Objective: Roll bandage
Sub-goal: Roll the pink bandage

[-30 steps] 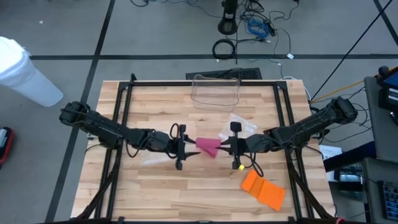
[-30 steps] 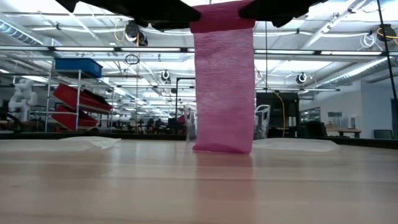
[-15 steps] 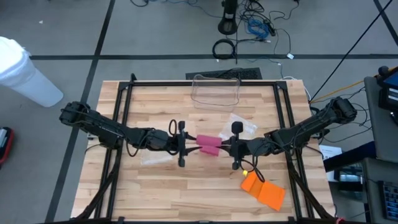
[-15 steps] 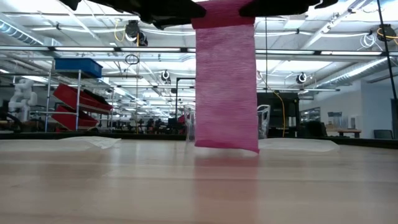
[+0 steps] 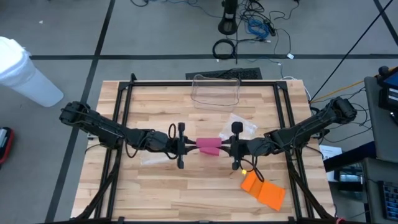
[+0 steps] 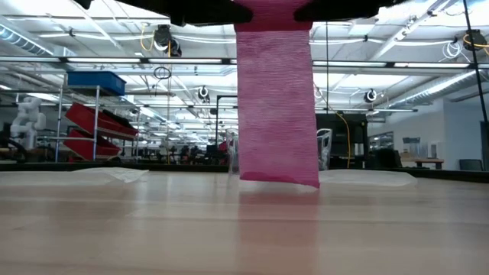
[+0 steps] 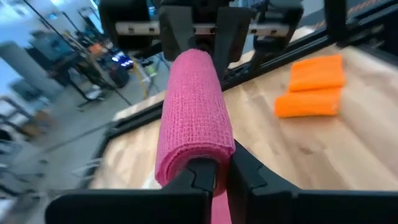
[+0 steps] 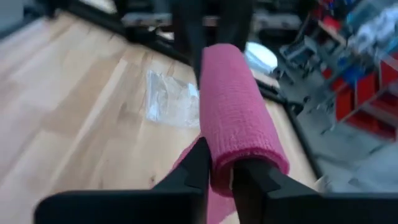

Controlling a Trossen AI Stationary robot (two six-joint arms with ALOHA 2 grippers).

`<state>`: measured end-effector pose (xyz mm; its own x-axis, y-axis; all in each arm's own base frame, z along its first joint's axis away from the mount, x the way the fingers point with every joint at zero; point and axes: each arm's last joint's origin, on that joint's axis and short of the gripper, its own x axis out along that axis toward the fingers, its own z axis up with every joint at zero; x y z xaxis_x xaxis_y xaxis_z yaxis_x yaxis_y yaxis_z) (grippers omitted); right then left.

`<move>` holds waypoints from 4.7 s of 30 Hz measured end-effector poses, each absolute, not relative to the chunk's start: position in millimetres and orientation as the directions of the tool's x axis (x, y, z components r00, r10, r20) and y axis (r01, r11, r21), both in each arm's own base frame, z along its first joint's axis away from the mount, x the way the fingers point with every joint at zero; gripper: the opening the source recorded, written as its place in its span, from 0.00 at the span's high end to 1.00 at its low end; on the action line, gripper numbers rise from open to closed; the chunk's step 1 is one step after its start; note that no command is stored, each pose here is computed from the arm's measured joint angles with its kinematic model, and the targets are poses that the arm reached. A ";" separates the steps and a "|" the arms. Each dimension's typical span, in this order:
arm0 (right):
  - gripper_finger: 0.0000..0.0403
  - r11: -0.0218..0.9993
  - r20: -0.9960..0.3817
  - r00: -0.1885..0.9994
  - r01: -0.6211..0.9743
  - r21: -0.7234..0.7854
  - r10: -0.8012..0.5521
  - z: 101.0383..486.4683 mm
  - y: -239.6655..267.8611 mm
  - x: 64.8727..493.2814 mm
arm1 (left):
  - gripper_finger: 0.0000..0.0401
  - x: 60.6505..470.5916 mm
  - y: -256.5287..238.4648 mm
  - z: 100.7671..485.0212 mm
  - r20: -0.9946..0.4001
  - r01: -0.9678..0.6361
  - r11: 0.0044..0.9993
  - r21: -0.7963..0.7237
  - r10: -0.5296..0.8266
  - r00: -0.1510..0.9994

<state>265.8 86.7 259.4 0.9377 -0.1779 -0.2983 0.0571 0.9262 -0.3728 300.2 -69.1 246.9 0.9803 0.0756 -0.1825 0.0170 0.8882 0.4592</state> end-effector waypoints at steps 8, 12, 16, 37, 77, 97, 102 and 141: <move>0.68 0.999 -0.306 0.952 -0.001 0.036 0.012 265.4 79.6 265.8 | 0.95 297.9 -76.2 246.0 -0.198 0.025 0.818 0.575 0.109 0.974; 0.64 0.992 -0.308 0.951 0.014 0.125 0.026 265.1 73.6 267.7 | 0.95 296.7 -78.7 244.7 -0.208 0.037 0.786 0.617 0.118 0.971; 0.64 0.986 -0.302 0.953 0.037 0.162 0.014 265.5 69.6 269.1 | 0.95 296.3 -78.2 243.6 -0.218 0.040 0.757 0.652 0.137 0.966; 0.98 0.973 -0.315 0.942 0.039 -0.229 -0.112 263.2 67.3 267.7 | 0.65 300.8 -71.8 247.0 -0.238 -0.002 0.937 0.350 0.091 0.967; 0.69 0.971 -0.328 0.944 0.056 0.232 0.024 264.0 53.2 272.0 | 0.96 299.2 -69.4 244.2 -0.268 0.016 0.772 0.635 0.200 0.942; 0.97 0.992 -0.341 0.939 -0.015 -0.121 -0.027 262.9 54.1 270.3 | 0.80 299.5 -74.2 244.9 -0.293 0.044 0.895 0.444 0.099 0.951; 0.99 0.963 -0.367 0.927 -0.023 -0.269 -0.080 259.1 60.6 267.8 | 0.76 301.8 -68.1 244.8 -0.296 0.047 0.927 0.372 0.071 0.953; 0.73 0.986 -0.339 0.941 0.046 0.159 0.011 256.2 65.8 275.0 | 0.96 300.4 -68.4 244.5 -0.313 0.077 0.831 0.550 0.120 0.942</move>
<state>275.0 65.8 256.2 0.9409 0.0110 -0.3386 0.0455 0.9863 0.1588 300.4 -68.4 244.5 0.9422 0.1198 -0.3131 0.0772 0.8314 0.5503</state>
